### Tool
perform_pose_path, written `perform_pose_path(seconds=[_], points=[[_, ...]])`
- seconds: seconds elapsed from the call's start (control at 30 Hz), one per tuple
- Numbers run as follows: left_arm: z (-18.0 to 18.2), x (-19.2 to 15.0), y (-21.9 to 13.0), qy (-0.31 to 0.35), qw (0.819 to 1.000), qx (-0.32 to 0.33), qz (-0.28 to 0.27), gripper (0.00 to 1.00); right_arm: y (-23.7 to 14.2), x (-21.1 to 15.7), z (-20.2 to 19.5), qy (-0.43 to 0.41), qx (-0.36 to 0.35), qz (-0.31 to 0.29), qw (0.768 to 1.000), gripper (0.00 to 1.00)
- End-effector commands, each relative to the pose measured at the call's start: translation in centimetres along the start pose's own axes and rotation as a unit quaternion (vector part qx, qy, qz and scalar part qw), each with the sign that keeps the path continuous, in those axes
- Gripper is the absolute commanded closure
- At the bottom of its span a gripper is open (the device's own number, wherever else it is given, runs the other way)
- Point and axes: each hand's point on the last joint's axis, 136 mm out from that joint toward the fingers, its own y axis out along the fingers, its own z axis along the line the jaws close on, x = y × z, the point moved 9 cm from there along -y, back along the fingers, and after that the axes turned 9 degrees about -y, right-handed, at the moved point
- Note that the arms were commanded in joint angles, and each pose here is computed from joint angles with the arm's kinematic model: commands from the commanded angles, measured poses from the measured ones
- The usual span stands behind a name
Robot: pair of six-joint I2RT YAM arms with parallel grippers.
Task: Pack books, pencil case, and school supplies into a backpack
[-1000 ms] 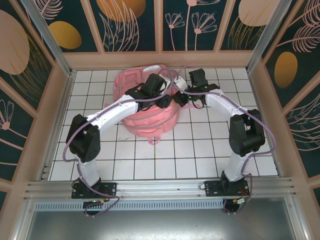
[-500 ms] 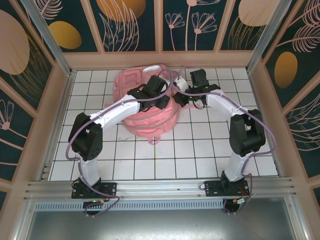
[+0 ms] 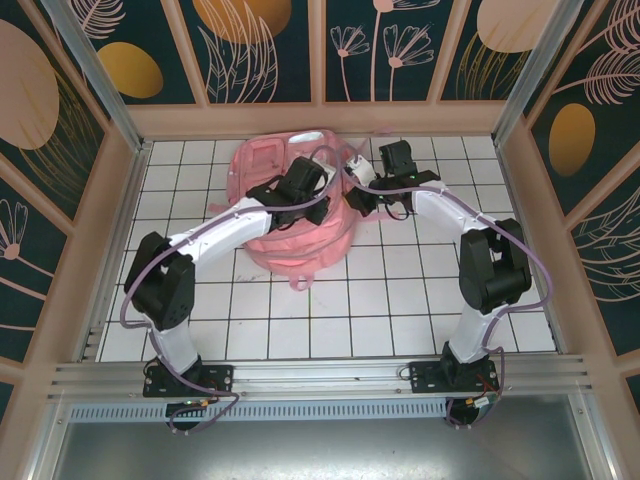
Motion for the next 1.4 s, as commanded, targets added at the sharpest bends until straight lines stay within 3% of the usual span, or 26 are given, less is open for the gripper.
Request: perform_pose_path(seconds=[0.0, 0.4, 0.5, 0.57, 0.63, 0.77, 1.07, 1.2, 1.37], points=[[1.4, -4.2, -0.7, 0.034, 0.996, 0.009, 0.087, 0.91, -2.0, 1.2, -1.4, -0.041, -0.069, -0.013, 0.997, 1.00], [1.6, -6.2, -3.1, 0.057, 0.994, -0.025, 0.092, 0.93, -0.7, 1.9, -4.0, -0.012, -0.092, 0.015, 0.996, 0.98], [1.4, -5.5, -3.5, 0.050, 0.996, -0.031, 0.072, 0.86, -0.7, 2.0, -4.2, 0.008, -0.094, 0.015, 0.995, 0.91], [1.2, -4.7, -3.9, 0.038, 0.997, -0.035, 0.057, 0.76, -1.2, 2.2, -4.1, 0.022, -0.095, 0.014, 0.995, 0.81], [1.3, -3.8, -4.4, 0.018, 0.998, -0.038, 0.037, 0.59, -2.0, 2.6, -3.7, 0.042, -0.089, 0.007, 0.995, 0.68], [2.9, -1.9, -5.8, -0.049, 0.998, -0.042, -0.002, 0.45, -4.3, 3.8, -2.3, 0.075, -0.071, -0.027, 0.994, 0.49], [8.2, -1.4, -6.8, -0.190, 0.981, -0.013, -0.035, 0.39, -3.0, 5.1, 1.7, 0.065, 0.033, -0.037, 0.997, 0.41], [10.9, -2.4, -6.8, -0.252, 0.967, 0.026, -0.043, 0.35, -1.4, 5.5, 2.3, 0.053, 0.063, -0.034, 0.996, 0.29], [13.3, -3.6, -7.2, -0.313, 0.947, 0.047, -0.058, 0.32, 0.7, 5.6, 2.8, 0.049, 0.097, -0.030, 0.994, 0.24]])
